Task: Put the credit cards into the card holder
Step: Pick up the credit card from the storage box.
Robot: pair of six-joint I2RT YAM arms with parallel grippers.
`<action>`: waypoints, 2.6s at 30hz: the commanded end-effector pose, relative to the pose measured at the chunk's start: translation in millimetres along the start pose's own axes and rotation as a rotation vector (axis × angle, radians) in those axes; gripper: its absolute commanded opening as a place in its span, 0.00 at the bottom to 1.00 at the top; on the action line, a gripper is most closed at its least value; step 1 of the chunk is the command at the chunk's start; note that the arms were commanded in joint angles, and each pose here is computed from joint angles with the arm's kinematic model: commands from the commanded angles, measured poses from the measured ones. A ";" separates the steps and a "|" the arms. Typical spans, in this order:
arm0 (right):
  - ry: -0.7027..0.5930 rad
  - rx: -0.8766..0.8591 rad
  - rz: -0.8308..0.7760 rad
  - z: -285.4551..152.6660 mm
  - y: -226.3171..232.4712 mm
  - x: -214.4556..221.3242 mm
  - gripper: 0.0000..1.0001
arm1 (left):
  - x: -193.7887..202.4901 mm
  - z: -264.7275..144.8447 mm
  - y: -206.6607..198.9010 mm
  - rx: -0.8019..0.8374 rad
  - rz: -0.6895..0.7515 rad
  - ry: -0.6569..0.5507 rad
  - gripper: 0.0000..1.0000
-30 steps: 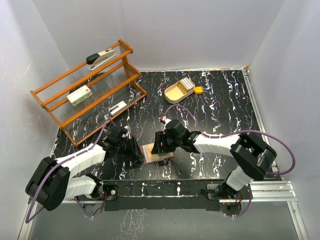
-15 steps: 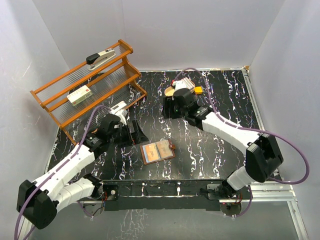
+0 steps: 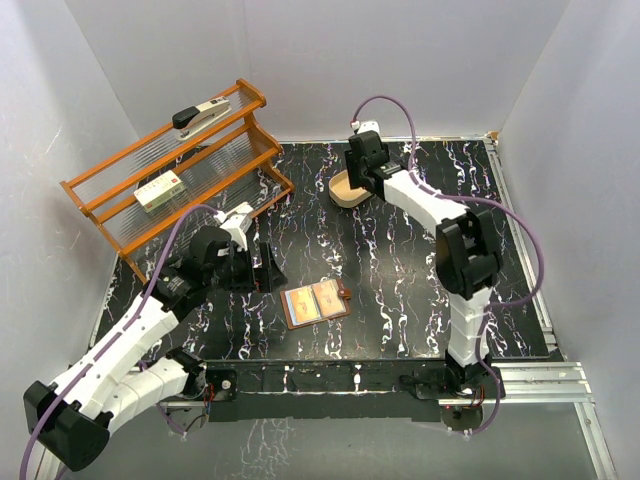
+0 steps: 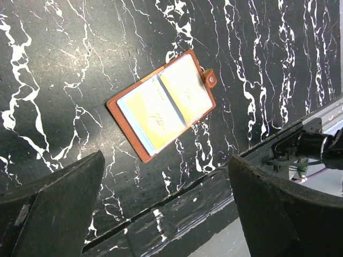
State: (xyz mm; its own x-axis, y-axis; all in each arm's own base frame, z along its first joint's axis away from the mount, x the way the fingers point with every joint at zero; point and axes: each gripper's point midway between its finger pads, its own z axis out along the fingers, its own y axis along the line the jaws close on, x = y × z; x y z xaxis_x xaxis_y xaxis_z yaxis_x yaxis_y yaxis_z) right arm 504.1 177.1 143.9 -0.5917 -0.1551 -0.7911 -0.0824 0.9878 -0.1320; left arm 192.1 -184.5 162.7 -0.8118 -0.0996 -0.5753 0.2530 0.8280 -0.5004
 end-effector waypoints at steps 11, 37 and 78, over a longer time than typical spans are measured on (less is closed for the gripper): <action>-0.047 0.152 -0.220 69.7 -21.7 -50.9 0.63 | 0.2 -13.1 3.6 -0.007 0.067 -0.030 0.99; -0.026 0.247 -0.350 95.5 -38.5 -42.9 0.41 | -1.3 -13.4 5.7 -0.022 0.065 -0.038 0.99; 0.021 -0.112 -0.055 -18.0 3.8 -34.0 0.00 | -1.9 -11.9 13.0 -0.067 0.040 -0.038 0.99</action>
State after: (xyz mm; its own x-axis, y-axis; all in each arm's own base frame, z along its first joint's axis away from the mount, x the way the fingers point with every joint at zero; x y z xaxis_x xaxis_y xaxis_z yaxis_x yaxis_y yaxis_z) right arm 536.0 174.4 142.7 -0.6182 -0.3199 -0.7180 -0.2090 0.9474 -0.2422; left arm 192.6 -168.1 161.2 -0.7845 -0.0809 -0.6149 0.2487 0.8672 -0.4314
